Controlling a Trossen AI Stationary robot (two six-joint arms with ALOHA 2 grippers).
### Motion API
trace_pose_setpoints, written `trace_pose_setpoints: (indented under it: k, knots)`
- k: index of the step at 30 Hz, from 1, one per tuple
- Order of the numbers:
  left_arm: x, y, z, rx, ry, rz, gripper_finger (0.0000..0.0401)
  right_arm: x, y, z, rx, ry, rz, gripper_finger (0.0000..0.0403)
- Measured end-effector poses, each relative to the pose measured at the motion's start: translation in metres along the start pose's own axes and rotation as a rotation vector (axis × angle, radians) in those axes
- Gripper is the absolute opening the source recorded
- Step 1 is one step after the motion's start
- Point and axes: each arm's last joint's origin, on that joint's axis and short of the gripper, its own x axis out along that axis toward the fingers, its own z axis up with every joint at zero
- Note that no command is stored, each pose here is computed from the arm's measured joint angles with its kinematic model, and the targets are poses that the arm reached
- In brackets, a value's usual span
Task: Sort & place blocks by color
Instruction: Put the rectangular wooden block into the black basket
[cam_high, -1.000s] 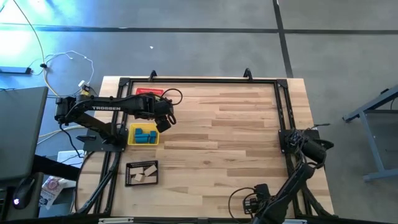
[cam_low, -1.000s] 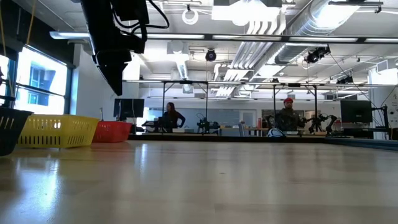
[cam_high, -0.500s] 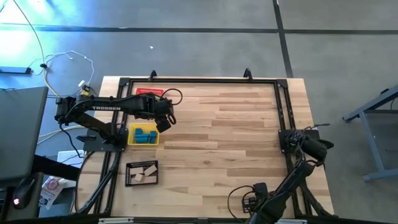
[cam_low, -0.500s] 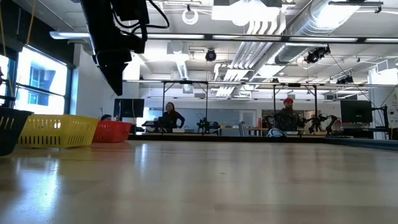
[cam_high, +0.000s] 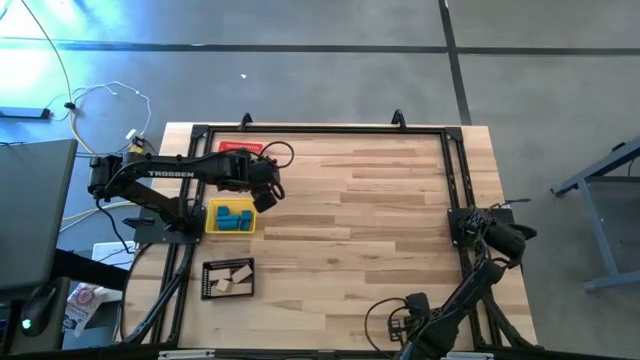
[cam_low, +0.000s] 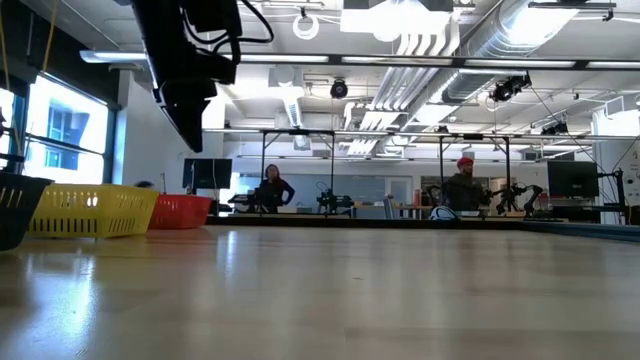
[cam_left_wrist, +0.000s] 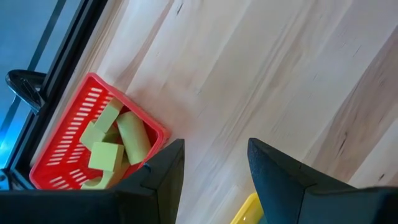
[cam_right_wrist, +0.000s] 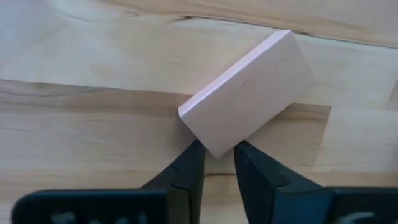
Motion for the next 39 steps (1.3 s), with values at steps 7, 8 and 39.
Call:
trace_pose_setpoints:
  k: [7,8,39]
  knots:
    - [0.0,-0.001,0.002,-0.008,-0.017,-0.009,0.0163,0.001,0.001,0.0,-0.075,-0.02,0.035,0.0053]
    - [0.0,-0.001,0.002,-0.008,-0.017,-0.009,0.0163,0.001,0.001,-0.001,-0.1,-0.024,0.046,0.0053]
    - [0.0,-0.001,0.002,-0.011,-0.011,-0.021,0.0163,-0.042,0.012,-0.012,-0.447,-0.144,0.188,0.0053]
